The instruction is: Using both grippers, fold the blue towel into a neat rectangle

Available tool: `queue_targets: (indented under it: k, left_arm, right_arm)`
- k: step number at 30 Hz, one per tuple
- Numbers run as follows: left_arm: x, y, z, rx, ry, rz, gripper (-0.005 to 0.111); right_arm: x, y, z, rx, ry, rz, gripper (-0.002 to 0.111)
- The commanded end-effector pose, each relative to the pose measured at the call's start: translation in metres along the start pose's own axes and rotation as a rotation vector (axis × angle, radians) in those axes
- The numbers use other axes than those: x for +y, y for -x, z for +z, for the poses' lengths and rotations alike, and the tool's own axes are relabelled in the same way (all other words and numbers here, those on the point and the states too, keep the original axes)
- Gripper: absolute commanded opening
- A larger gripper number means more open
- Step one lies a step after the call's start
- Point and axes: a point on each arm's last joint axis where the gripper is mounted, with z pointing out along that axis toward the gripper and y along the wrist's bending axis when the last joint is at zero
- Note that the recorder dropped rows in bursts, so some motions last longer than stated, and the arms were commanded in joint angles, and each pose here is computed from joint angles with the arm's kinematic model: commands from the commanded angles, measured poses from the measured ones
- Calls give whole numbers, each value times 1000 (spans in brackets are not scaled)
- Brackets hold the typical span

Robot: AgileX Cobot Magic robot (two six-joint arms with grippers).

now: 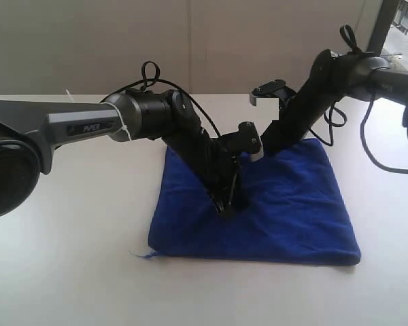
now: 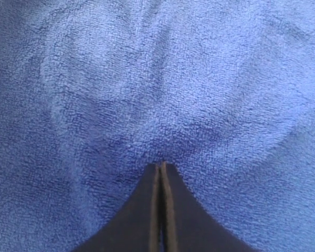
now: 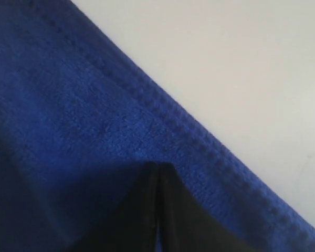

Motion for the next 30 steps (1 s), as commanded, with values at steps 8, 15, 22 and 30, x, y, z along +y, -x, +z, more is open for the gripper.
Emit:
queue_targets:
  k: [8, 15, 22, 30]
  left_arm:
    - [-16, -10, 17, 67, -139, -12, 0]
    - [-15, -10, 17, 64, -131, -11, 0]
    - [-11, 2, 5, 13, -60, -7, 0]
    - [-10, 25, -26, -53, 28, 26, 0]
  right_arm:
    - [-11, 1, 4, -42, -67, -15, 0]
    - [-12, 0, 4, -40, -73, -19, 0]
    - [-4, 15, -26, -109, -46, -22, 0]
    - [14, 30, -35, -184, -8, -72, 0]
